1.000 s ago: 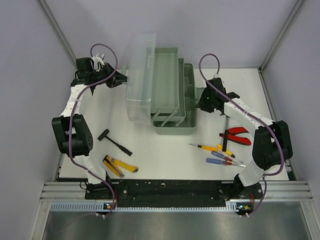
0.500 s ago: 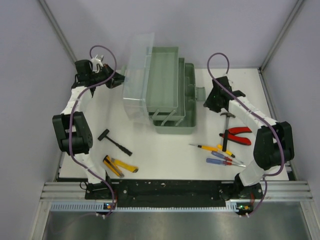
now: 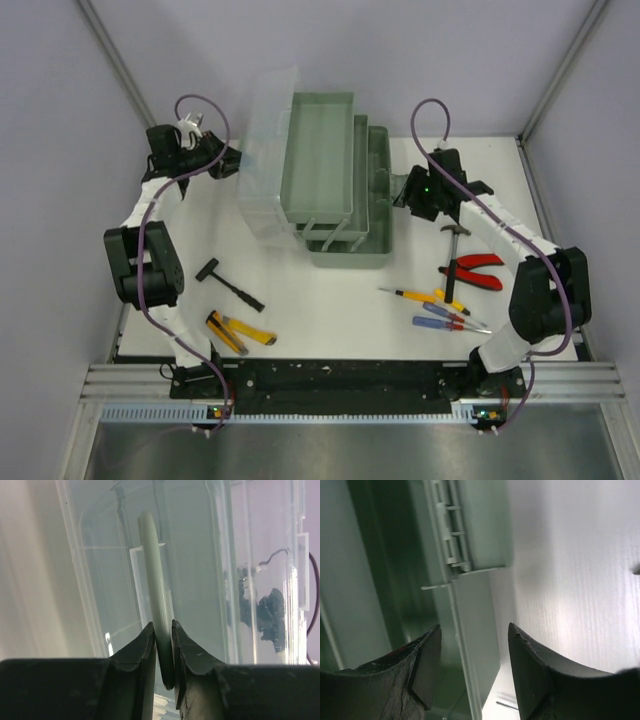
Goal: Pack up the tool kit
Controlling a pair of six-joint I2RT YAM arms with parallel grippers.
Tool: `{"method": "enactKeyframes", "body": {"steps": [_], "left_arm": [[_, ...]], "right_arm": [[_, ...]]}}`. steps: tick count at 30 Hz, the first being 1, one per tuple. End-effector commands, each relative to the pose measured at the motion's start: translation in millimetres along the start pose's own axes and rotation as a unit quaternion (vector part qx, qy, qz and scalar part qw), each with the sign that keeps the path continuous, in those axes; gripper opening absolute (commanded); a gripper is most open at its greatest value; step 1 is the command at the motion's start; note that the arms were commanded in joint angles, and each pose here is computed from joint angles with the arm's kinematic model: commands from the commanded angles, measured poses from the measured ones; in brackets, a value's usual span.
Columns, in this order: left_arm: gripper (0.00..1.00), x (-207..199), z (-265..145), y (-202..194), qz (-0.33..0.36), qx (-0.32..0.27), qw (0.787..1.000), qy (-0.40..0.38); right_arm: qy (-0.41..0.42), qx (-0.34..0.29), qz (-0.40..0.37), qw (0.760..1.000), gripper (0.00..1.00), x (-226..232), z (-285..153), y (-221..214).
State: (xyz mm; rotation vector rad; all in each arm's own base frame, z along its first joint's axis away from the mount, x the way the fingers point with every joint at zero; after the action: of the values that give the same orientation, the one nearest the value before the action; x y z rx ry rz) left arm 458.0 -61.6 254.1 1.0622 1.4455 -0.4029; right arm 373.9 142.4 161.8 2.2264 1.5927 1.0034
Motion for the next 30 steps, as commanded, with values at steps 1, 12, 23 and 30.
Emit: {"method": "enactKeyframes", "body": {"steps": [1,12,23,30], "left_arm": [[0.23,-10.6,-8.5,19.5,0.076,-0.026,0.996,-0.04],[0.43,15.1,-12.4,19.7,0.055,-0.034,0.997,-0.029],[0.44,63.4,-14.7,23.3,0.04,-0.086,0.995,0.014],[0.45,80.6,-12.2,18.3,0.029,-0.086,0.996,0.006]], "right_arm": [[0.115,-0.032,-0.038,0.992,0.57,38.3,-18.4,18.9],[0.092,0.055,-0.046,0.993,0.56,24.6,31.2,-15.6],[0.064,0.071,-0.035,0.995,0.54,14.1,46.4,-26.9],[0.049,0.077,-0.023,0.996,0.52,9.1,53.3,-32.1]]}}
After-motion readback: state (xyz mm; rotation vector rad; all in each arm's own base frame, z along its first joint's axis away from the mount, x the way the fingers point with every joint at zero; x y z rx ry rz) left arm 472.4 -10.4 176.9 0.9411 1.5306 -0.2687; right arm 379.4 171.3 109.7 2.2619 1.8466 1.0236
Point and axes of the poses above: each gripper's point midway between its finger pads, its own z axis out along the fingers, its own x axis along the line the jaws close on, y = z × x, the point moved 3 cm from there along -z, back along the fingers, and after that the axes turned 3 degrees about -z, right-handed, at the moved point
